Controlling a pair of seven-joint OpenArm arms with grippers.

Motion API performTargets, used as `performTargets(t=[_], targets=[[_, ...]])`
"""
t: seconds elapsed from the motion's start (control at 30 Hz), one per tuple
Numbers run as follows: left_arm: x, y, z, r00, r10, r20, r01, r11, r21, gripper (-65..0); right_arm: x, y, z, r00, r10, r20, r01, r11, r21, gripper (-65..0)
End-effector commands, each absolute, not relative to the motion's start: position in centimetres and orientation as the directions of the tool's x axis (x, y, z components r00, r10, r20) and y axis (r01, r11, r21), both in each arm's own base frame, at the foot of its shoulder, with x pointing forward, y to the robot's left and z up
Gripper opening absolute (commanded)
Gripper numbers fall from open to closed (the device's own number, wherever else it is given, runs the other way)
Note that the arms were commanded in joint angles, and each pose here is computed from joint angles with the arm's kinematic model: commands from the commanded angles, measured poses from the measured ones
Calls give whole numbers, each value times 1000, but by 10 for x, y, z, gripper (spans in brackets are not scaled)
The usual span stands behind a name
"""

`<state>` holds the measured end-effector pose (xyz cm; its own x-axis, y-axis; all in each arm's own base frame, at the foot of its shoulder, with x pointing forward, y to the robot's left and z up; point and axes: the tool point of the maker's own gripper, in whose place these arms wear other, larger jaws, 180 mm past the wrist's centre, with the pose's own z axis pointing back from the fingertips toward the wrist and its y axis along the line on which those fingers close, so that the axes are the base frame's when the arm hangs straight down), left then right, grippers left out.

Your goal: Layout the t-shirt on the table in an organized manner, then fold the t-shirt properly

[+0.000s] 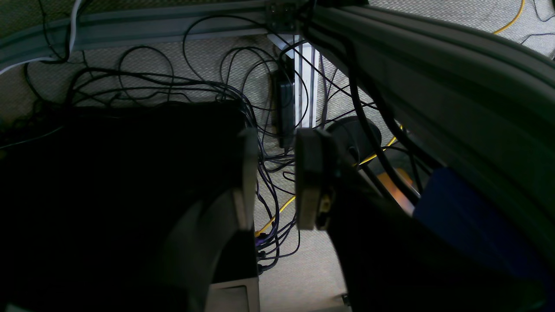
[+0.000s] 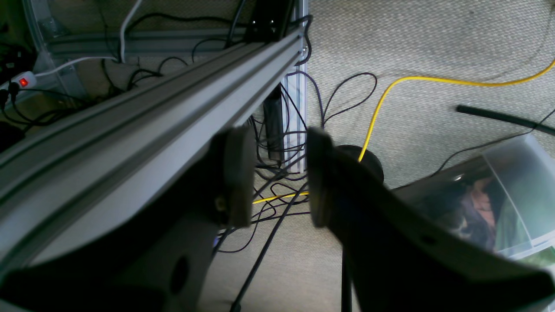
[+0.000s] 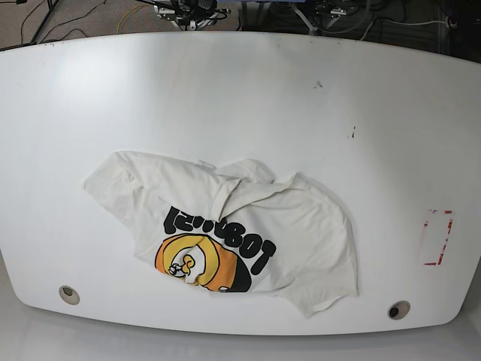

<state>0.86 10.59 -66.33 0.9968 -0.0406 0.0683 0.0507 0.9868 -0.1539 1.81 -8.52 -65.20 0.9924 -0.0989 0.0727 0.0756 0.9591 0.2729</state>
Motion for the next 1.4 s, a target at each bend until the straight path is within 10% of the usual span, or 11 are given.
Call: performTargets(t=[0.0, 1.37], targets=[[8, 105, -663, 997, -33, 71, 43, 987, -154, -516, 28, -85, -651, 990, -101, 98, 71, 960, 272, -456], [19, 116, -661, 990, -33, 135, 50, 991, -123, -518, 13, -92, -647, 989, -69, 130, 34, 966, 255, -460]])
